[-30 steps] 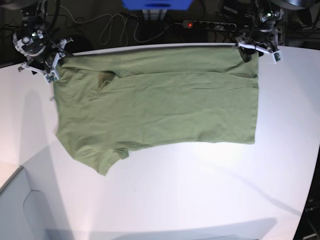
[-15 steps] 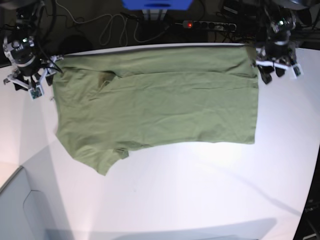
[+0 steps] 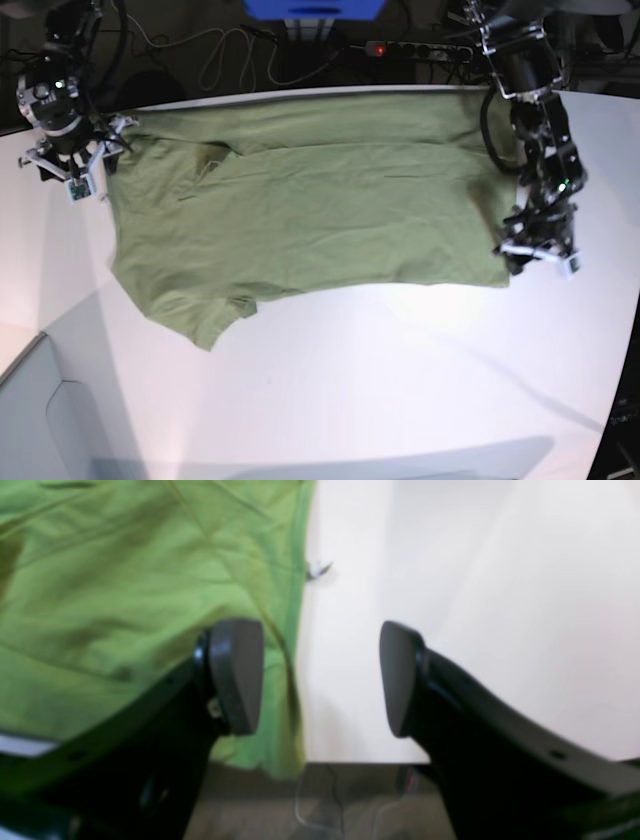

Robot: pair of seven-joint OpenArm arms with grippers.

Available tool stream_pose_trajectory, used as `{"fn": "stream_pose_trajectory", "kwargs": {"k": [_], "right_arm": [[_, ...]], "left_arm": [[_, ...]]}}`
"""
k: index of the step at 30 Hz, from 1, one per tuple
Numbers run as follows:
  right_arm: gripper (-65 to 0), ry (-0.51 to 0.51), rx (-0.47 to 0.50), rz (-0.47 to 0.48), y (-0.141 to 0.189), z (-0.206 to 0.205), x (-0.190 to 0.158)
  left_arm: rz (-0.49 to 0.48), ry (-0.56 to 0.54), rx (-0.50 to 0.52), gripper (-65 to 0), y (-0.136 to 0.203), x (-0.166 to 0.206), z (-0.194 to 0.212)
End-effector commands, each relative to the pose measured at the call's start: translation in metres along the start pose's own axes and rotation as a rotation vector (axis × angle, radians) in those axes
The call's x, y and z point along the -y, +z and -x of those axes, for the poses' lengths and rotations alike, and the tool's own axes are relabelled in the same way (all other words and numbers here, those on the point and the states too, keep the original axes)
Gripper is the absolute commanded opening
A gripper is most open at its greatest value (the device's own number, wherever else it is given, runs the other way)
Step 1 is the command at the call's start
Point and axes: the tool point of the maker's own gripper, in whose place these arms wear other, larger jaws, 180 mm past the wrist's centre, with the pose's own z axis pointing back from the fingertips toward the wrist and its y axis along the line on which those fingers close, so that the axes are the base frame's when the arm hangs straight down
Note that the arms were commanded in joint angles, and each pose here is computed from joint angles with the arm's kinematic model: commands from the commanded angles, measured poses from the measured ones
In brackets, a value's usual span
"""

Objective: Fold the T-shirt properly
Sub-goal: 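Release the left gripper and move it to the shirt's side edge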

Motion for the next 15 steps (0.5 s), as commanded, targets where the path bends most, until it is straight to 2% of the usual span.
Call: {"fn": "stream_pose_trajectory", "kwargs": {"k": [1,7,15], "right_arm": [[-30.0,0.019,0.027,0.008,0.004,-0.007,0.005],[-30.0,0.016,0.024,0.009,0.004,-0.006,0.005],[-30.0,-0.012,0.013,-0.007,0.004,0.001,-0.004]], "left_arm": [[-0.001,-0.004,0.059,-33.5,-0.005,0.0,-0.027],[0.026,0.007,0.048,-33.5,-0.033,0.019,-0.036],[0.041,-0.068,0.022,-33.5,-0.054,0.029,-0.013]]}}
